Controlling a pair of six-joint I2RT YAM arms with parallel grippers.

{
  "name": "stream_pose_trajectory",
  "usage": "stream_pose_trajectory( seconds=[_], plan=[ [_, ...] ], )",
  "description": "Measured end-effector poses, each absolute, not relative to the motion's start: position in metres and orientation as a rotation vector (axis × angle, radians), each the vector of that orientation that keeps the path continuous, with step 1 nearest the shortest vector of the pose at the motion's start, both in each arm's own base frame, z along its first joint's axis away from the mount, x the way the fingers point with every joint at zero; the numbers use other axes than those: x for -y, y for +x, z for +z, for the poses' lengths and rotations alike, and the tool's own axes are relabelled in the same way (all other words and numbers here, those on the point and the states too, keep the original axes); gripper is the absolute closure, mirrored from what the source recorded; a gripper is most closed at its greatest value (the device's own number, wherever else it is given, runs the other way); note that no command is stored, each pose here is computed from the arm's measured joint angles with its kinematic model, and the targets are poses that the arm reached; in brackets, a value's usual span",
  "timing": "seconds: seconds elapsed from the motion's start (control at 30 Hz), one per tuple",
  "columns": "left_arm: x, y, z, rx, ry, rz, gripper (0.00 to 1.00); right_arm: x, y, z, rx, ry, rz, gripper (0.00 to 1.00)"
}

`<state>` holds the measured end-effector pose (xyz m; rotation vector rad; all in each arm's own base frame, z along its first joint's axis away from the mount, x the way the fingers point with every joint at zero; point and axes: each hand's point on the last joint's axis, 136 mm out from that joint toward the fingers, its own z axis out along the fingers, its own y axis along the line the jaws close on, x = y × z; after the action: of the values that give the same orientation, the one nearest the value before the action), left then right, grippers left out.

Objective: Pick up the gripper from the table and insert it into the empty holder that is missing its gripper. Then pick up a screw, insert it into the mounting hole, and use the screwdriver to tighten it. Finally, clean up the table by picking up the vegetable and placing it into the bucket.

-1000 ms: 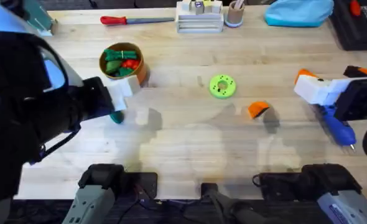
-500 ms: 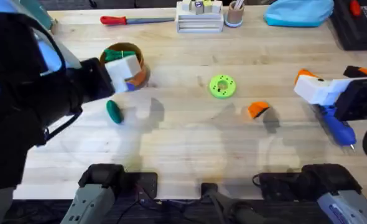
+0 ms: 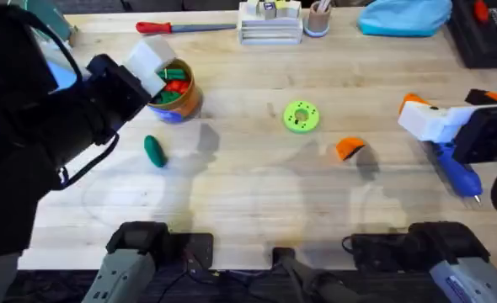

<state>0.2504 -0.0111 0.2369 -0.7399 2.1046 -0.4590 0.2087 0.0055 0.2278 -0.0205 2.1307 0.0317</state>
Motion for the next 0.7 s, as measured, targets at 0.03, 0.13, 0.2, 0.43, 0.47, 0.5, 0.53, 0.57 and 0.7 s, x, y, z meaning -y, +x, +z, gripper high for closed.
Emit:
stream_pose_trajectory(
  seconds=[0.03, 0.13, 0.2, 0.43, 0.47, 0.5, 0.53, 0.57, 0.7],
  plan=[
    [0.011, 0.249, 0.236, -2.109, -0.749, -0.457, 0.008, -0.006, 0.209, 0.228, -2.130, -0.021, 0.031, 0.010],
    [0.014, 0.258, 0.248, -2.084, -0.600, -0.432, 0.009, -0.006, 0.209, 0.228, -2.130, -0.021, 0.032, 0.010],
    [0.021, 0.268, 0.266, -2.033, -0.434, -0.418, 0.008, -0.006, 0.209, 0.228, -2.131, -0.021, 0.031, 0.010],
    [0.067, 0.272, 0.299, -1.803, 0.120, -0.393, 0.007, -0.006, 0.209, 0.228, -2.130, -0.021, 0.032, 0.010],
    [0.072, 0.268, 0.295, -1.774, 0.164, -0.396, 0.008, -0.006, 0.209, 0.228, -2.131, -0.021, 0.032, 0.010],
    [0.078, 0.263, 0.291, -1.743, 0.209, -0.403, 0.009, -0.006, 0.209, 0.228, -2.131, -0.021, 0.031, 0.010],
    [0.083, 0.258, 0.284, -1.716, 0.245, -0.412, 0.008, -0.006, 0.209, 0.228, -2.130, -0.021, 0.032, 0.010],
    [0.088, 0.252, 0.278, -1.687, 0.279, -0.422, 0.008, -0.006, 0.209, 0.228, -2.130, -0.021, 0.031, 0.010],
    [0.106, 0.230, 0.250, -1.612, 0.381, -0.467, 0.008, -0.006, 0.209, 0.228, -2.131, -0.020, 0.032, 0.010]
  ],
)
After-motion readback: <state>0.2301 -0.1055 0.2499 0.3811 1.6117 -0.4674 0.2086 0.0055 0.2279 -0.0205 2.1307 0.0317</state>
